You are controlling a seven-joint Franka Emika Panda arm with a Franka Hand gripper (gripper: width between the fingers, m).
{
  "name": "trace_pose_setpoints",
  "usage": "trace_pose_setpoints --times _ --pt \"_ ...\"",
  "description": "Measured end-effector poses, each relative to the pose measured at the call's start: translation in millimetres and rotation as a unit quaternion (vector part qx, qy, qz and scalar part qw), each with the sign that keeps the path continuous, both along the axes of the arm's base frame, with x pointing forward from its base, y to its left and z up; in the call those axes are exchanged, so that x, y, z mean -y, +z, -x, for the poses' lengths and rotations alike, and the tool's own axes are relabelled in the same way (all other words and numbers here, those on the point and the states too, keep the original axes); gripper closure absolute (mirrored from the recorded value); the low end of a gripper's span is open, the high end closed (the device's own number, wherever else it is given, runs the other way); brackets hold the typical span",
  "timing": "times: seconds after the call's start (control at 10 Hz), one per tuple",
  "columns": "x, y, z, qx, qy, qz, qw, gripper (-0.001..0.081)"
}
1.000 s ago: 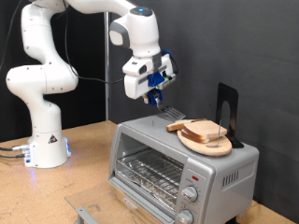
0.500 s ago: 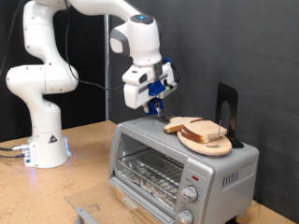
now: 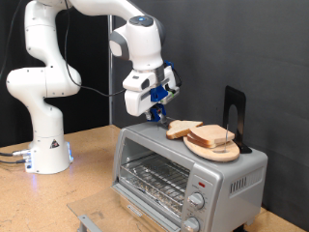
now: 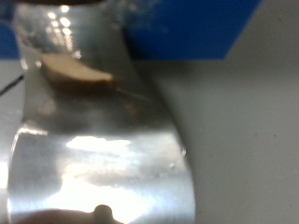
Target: Make a piece of toast with the oven
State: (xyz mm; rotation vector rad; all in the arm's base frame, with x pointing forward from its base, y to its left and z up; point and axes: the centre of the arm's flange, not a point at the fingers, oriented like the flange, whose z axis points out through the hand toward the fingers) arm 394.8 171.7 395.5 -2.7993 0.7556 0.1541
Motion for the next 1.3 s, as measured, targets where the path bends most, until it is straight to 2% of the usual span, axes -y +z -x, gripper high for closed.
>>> trace_pose_setpoints --times 0.2,0.4,0.6,0.8,1.1,1.3 --pt "4 -3 3.6 0.002 0.029 0.005 0.9996 0.0402" --pt "7 -8 15.8 0.005 0.054 0.014 0.9984 0.0402" --pt "8 -9 31.0 0.01 0.061 0.021 0.9979 0.0402" --pt "9 -9 39.7 0.029 0.06 0.013 0.9977 0.0402" --pt "13 -5 35.9 0.059 0.042 0.004 0.9973 0.0402" --pt "19 2 28.7 0.09 0.041 0.001 0.9951 0.0402"
